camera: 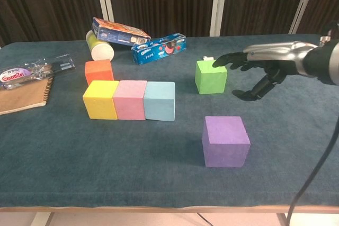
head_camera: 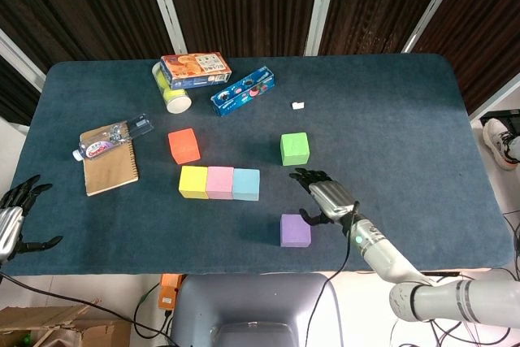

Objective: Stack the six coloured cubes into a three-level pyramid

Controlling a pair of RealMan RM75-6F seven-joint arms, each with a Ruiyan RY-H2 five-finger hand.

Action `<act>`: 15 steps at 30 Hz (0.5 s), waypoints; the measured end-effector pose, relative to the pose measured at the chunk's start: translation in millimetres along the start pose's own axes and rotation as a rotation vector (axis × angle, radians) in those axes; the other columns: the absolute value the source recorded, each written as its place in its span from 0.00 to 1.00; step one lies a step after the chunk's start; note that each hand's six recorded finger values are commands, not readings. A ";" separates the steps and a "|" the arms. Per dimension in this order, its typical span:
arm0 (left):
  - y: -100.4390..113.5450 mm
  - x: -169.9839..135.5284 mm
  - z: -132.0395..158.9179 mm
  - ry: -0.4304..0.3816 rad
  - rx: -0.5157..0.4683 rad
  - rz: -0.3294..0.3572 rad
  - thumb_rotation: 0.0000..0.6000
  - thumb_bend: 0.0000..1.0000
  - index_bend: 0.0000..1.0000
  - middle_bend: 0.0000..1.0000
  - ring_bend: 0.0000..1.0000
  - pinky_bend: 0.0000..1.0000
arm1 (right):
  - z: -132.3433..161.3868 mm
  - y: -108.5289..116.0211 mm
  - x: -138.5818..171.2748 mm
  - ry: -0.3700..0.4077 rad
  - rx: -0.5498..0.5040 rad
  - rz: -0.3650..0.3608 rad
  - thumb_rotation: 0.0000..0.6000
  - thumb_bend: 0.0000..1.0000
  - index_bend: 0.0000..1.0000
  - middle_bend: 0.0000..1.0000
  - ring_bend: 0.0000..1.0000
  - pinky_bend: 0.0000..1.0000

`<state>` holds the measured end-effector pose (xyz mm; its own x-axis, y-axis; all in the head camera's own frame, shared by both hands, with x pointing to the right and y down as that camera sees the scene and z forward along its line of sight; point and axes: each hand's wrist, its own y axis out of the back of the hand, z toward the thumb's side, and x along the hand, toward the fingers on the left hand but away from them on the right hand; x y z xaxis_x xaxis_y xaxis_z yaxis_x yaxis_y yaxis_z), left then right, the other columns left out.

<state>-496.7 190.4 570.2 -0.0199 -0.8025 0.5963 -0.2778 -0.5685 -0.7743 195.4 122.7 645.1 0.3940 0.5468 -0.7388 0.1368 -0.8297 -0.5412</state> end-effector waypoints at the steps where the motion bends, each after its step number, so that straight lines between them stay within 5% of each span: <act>1: 3.1 3.3 3.3 -0.008 -0.019 0.007 1.00 0.09 0.17 0.01 0.00 0.08 | -3.8 1.6 4.7 -0.003 0.009 -0.010 0.93 0.43 0.08 0.00 0.00 0.00; 7: 19.4 41.4 37.2 -0.065 -0.136 0.009 1.00 0.09 0.17 0.01 0.00 0.08 | -33.9 0.3 36.3 -0.028 0.113 -0.062 0.93 0.43 0.08 0.00 0.00 0.00; 15: 6.5 115.2 101.9 -0.101 -0.174 -0.072 1.00 0.09 0.21 0.01 0.00 0.08 | -87.6 -12.0 78.2 -0.101 0.312 -0.140 0.93 0.43 0.07 0.00 0.00 0.00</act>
<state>-403.0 75.8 612.3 0.0997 -0.7800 0.6178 -0.4373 -0.5921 -0.6769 304.2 165.6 629.0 0.2972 0.6740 -0.6763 -0.1074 -0.6802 -0.7251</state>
